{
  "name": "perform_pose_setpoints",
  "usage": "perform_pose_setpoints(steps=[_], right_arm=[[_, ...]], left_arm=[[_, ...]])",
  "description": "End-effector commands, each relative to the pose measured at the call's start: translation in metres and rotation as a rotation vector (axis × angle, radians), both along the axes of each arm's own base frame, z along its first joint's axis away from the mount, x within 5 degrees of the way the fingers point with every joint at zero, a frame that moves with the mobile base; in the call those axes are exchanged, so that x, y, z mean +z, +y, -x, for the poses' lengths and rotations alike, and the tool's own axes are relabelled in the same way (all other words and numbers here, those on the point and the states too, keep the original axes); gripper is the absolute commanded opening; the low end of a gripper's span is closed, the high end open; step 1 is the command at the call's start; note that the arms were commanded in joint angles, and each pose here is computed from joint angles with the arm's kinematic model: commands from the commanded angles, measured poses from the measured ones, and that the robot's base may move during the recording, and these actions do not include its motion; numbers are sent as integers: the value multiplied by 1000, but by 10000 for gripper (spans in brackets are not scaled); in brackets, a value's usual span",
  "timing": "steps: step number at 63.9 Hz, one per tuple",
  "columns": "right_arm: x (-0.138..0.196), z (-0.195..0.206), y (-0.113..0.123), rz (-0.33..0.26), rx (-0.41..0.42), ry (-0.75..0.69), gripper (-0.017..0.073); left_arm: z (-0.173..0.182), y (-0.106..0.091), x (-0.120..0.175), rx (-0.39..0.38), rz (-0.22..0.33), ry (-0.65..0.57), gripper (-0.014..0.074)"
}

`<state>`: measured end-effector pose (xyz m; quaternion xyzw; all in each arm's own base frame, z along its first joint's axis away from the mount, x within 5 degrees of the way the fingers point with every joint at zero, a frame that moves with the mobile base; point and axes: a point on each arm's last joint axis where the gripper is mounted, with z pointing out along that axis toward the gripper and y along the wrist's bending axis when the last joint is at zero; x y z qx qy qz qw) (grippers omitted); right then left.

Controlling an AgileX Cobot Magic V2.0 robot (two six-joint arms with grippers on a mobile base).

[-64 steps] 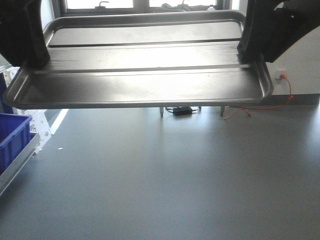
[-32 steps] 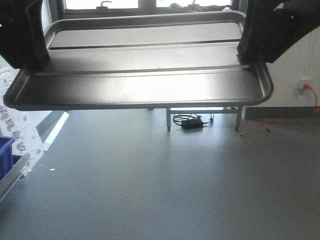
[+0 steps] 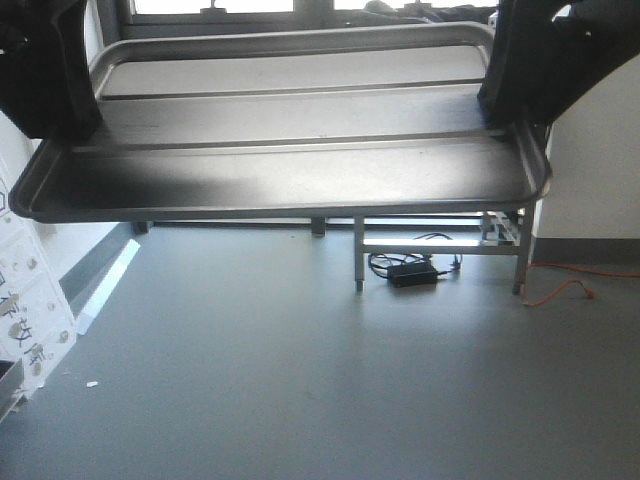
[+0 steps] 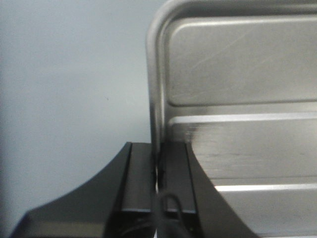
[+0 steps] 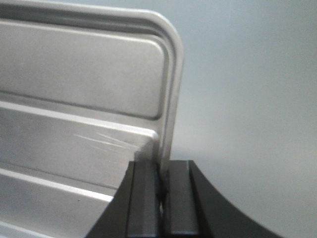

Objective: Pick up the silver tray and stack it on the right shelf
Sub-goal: 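Hold the tray level with both grippers while the base drives over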

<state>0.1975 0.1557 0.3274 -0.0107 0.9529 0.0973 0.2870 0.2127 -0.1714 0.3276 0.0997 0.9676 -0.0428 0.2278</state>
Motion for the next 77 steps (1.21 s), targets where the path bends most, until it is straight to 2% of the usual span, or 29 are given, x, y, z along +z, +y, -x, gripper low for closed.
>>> perform_pose_setpoints(steps=[1,77], right_arm=[[23,-3,-4,-12,29,-131,58],[23,-3,-4,-12,29,-131,58]], left_arm=[[3,5,16,-25,-10,-55,-93],[3,5,16,-23,-11,-56,-93]])
